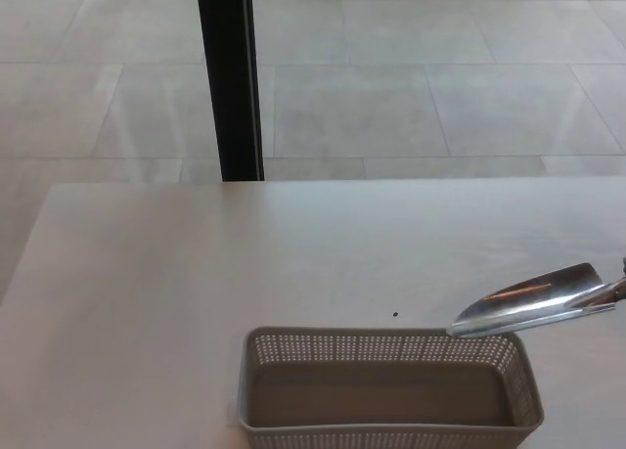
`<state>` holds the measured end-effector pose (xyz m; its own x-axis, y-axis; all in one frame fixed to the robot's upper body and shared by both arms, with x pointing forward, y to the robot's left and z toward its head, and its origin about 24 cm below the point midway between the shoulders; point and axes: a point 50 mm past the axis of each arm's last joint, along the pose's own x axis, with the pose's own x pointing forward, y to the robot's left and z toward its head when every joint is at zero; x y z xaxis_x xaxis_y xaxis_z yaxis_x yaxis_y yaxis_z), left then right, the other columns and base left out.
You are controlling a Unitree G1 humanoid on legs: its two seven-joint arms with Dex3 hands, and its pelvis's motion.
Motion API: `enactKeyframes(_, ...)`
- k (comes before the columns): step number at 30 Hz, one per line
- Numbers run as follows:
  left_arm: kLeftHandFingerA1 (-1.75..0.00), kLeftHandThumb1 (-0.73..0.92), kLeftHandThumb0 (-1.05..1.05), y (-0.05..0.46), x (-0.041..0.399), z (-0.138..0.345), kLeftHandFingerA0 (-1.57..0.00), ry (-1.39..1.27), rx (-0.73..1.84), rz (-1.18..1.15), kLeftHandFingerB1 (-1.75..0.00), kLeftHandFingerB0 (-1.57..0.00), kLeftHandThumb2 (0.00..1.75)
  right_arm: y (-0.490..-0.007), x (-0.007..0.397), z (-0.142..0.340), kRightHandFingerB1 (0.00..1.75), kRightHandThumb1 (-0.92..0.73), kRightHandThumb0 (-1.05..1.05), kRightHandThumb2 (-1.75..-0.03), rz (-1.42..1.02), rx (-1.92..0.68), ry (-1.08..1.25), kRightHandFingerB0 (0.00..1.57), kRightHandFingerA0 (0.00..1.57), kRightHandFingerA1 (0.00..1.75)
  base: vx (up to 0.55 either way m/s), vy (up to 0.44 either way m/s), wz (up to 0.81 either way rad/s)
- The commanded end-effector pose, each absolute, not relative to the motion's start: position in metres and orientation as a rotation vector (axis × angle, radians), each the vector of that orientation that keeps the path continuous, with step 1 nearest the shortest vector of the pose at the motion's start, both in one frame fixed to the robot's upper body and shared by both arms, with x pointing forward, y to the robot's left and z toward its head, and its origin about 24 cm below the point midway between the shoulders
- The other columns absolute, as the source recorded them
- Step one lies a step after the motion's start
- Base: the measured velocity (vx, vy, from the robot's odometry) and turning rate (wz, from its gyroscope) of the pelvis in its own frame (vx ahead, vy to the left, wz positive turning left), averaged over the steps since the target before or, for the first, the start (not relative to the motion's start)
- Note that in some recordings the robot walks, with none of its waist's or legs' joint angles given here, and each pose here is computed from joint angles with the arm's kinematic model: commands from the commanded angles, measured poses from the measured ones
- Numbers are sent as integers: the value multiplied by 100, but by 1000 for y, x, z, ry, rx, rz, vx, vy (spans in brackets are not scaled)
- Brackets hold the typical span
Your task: A garden tool is kept on the righthand side and a container is kept on the lefthand side on a desk infront of the robot. the robot uses its right hand to pick up the garden tool and makes a scooping motion inside the container
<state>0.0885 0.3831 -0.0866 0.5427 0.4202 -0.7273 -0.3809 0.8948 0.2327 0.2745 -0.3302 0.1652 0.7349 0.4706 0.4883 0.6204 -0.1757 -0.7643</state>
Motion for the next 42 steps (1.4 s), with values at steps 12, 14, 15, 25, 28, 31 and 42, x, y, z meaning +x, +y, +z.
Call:
enactKeyframes(12, -119, -31, -20, 398, 85, -75, -117, 863, 96, 466, -110, -105, 75, -327, 256, 212, 133, -44, -24, -75, -164, -1832, -1306, 77, 92, 164, 0, 0, 0)
enactKeyframes(14, -133, -33, -25, 398, 85, -74, -108, 872, 119, 454, -121, -100, 90, -325, 256, 215, 145, -49, -25, -78, -168, -1826, -1316, 70, 89, 169, 0, 0, 0)
enactKeyframes(15, -120, -35, -18, 398, 85, -74, -114, 873, 114, 454, -110, -102, 73, -323, 255, 216, 130, -49, -27, -74, -163, -1827, -1330, 75, 91, 167, 0, 0, 0)
enactKeyframes(25, -121, -37, -16, 398, 85, -75, -113, 882, 106, 440, -111, -103, 71, -305, 255, 207, 131, -46, -25, -77, -43, -1834, -1411, 82, 94, 157, 0, 0, 0)
enactKeyframes(28, -121, -37, -16, 398, 84, -76, -115, 890, 92, 449, -110, -103, 72, -302, 257, 200, 135, -45, -23, -79, -23, -1818, -1448, 79, 94, 164, 0, 0, 0)
enactKeyframes(31, -119, -35, -17, 397, 82, -77, -114, 898, 110, 437, -109, -103, 72, -301, 259, 192, 127, -49, -28, -74, 3, -1822, -1426, 82, 95, 166, 0, 0, 0)
enactKeyframes(42, -118, -35, -17, 396, 80, -76, -114, 900, 119, 415, -109, -102, 71, -303, 265, 174, 126, -44, -23, -72, -60, -1936, -1149, 82, 98, 152, 0, 0, 0)
